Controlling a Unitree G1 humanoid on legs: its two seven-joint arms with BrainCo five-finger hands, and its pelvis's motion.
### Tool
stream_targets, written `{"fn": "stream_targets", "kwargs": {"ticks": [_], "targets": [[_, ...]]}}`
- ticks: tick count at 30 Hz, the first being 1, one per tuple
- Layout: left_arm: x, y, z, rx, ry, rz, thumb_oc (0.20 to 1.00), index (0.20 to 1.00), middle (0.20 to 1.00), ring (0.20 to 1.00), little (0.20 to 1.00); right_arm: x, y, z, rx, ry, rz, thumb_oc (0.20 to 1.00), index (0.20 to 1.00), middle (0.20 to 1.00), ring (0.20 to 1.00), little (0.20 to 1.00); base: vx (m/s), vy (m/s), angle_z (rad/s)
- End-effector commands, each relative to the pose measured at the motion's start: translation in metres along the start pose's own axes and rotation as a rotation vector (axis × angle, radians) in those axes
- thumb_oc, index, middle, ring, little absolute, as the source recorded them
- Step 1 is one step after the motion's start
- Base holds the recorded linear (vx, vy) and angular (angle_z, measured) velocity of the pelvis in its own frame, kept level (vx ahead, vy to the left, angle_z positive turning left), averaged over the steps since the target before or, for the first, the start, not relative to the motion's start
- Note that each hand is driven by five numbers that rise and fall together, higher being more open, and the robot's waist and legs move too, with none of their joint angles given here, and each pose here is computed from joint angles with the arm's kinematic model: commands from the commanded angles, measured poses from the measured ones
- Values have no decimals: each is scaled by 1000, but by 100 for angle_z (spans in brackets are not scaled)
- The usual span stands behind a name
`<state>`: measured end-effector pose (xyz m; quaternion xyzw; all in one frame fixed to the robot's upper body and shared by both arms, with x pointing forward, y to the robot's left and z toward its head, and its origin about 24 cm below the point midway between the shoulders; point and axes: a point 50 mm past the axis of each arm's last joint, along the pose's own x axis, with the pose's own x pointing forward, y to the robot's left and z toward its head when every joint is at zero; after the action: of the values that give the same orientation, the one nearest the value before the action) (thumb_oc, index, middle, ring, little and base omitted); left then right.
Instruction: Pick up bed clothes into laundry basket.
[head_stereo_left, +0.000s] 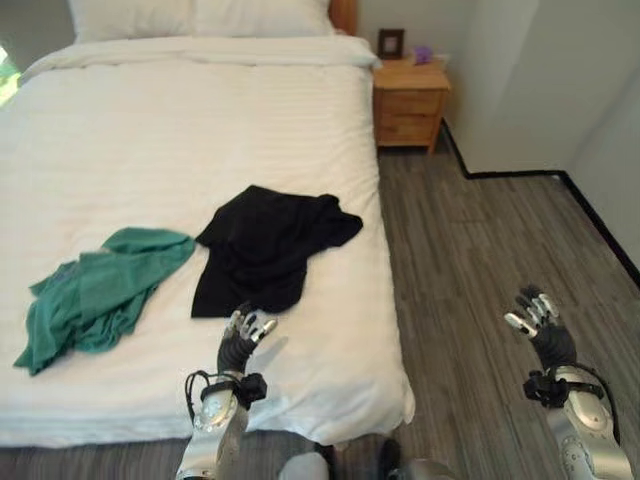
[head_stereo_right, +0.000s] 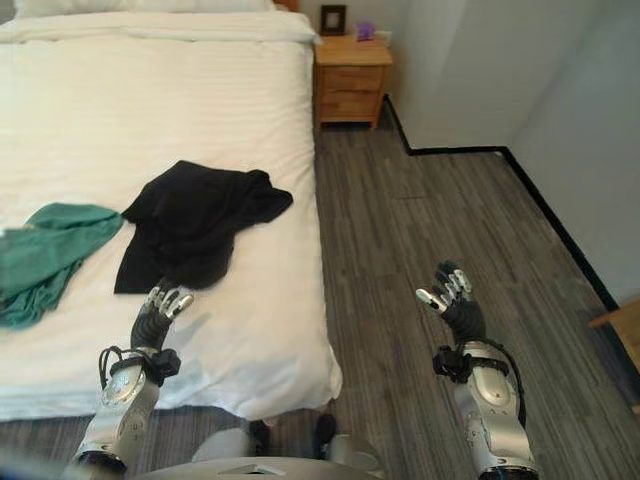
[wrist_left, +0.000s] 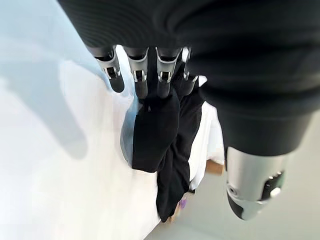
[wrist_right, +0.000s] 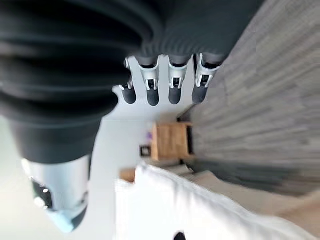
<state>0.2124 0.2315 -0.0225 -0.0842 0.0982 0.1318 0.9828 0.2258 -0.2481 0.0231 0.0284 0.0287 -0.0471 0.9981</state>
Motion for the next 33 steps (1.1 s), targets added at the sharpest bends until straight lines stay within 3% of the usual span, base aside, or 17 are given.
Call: {"fn": "stream_targets", "kwargs": {"ticks": [1,16,23,26,27,28,29,30,33], "targets": [[3,7,25,-7,-136,22,1000,1000,1000,1000,1000,18,7,49,54,-242,33,1000,1000,1000,1000,1000,-19,38,6],[9,-19,16,4,-88,-79,1000,1000,1000,1000,1000,0,-2,42,76,-234,-39,1000,1000,1000,1000,1000,-29,123,32],[13,-13,27,59,-127,-75,1000,1000,1000,1000,1000,1,-5,38,34,-204,-74,1000,1000,1000,1000,1000,37,284,-10],[16,-1,36,142,-150,-73,1000,1000,1000,1000,1000,5,-9,37,-90,-172,-54,1000,1000,1000,1000,1000,9,189,-28],[17,4,38,190,-148,-71,1000,1000,1000,1000,1000,6,-15,35,-192,-140,-42,1000,1000,1000,1000,1000,95,148,-25],[18,11,42,224,-158,-80,1000,1000,1000,1000,1000,7,-34,42,-484,-99,-34,1000,1000,1000,1000,1000,93,89,-13],[18,11,42,223,-159,-80,1000,1000,1000,1000,1000,7,-34,42,-485,-100,-34,1000,1000,1000,1000,1000,116,75,23],[18,16,42,228,-158,-74,1000,1000,1000,1000,1000,10,-49,58,-667,-117,-59,1000,1000,1000,1000,1000,66,22,34],[20,9,39,229,-153,-91,1000,1000,1000,1000,1000,21,-57,71,-618,-155,-110,1000,1000,1000,1000,1000,68,-17,18]]}}
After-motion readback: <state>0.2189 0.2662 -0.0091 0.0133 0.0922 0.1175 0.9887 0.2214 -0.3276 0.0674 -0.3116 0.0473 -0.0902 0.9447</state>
